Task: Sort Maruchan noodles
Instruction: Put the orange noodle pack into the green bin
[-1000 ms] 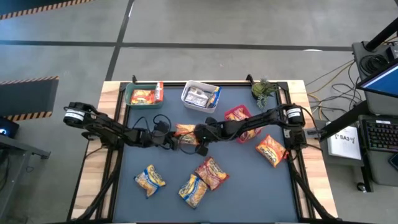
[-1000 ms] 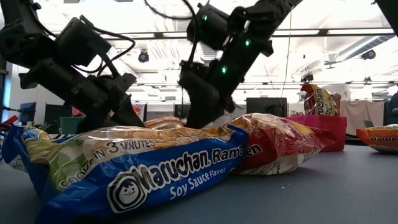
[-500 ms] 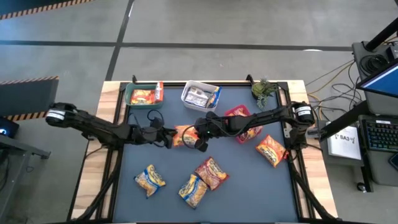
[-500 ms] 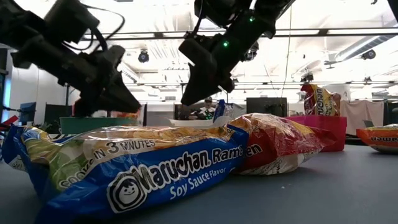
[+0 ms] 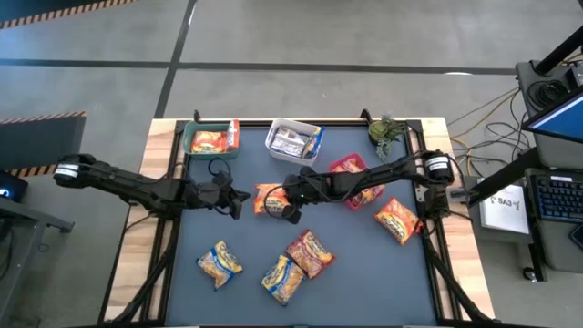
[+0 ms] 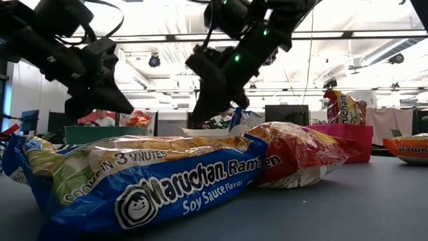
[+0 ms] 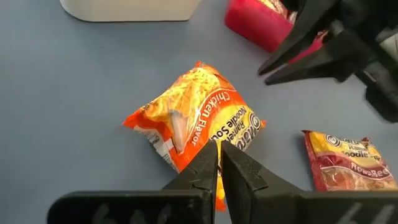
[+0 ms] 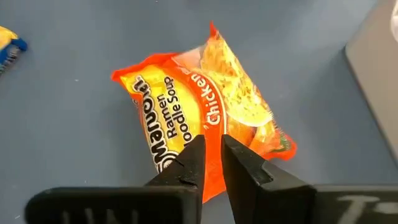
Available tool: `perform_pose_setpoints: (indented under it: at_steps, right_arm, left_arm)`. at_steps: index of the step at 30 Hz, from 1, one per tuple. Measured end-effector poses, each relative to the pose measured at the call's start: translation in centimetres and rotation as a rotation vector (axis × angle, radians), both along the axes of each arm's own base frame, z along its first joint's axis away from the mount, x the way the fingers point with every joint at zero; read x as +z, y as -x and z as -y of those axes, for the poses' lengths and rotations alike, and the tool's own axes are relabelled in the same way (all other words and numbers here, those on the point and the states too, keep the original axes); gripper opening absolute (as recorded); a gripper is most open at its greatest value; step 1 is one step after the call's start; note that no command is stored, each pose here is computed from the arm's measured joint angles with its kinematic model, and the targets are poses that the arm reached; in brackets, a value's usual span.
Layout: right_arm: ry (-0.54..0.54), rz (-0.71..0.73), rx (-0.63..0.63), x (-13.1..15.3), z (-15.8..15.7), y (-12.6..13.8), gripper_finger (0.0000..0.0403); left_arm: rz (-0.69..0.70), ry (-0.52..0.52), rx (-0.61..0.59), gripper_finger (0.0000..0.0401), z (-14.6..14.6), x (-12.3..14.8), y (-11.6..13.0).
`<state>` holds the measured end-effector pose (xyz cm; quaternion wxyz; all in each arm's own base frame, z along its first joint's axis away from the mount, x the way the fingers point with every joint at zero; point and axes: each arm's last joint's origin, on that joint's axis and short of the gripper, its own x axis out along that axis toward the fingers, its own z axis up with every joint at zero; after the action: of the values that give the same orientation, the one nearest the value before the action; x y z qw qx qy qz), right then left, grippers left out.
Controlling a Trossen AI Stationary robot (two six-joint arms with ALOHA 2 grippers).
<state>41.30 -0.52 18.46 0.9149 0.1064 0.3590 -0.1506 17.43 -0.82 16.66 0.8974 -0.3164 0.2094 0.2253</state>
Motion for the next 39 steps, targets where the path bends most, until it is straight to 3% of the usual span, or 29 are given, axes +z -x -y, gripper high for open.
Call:
perform_pose_setpoints:
  at_steps: [7, 13, 17, 29, 34, 39]
  right_arm:
    - [-0.050, -0.057, -0.006, -3.3, 0.2, -0.7, 0.0009]
    - [-0.085, -0.083, -0.049, -5.7, 0.5, -1.2, 0.0009]
    - [-0.088, -0.093, -0.053, -6.3, 0.5, -1.3, 0.0009]
    - [-0.089, -0.104, -0.050, -6.5, 0.5, -1.2, 0.0009]
    - [-0.089, -0.105, -0.049, -6.5, 0.5, -1.2, 0.0009]
    - [-0.088, -0.107, -0.047, -6.5, 0.5, -1.2, 0.0009]
  left_arm:
    - [-0.029, -0.009, 0.016, 0.0003, 0.0, -0.5, -0.3]
    - [-0.037, 0.066, 0.072, 0.0016, 0.0, -1.2, -0.6]
    - [-0.024, 0.094, 0.084, 0.0056, 0.0, -1.5, -1.0]
    - [0.021, 0.130, 0.141, 0.0237, -0.6, -1.7, -1.7]
    - [0.012, 0.136, 0.170, 0.0268, -1.0, -2.5, -2.3]
    - [0.054, 0.147, 0.166, 0.0272, -1.4, -3.0, -3.3]
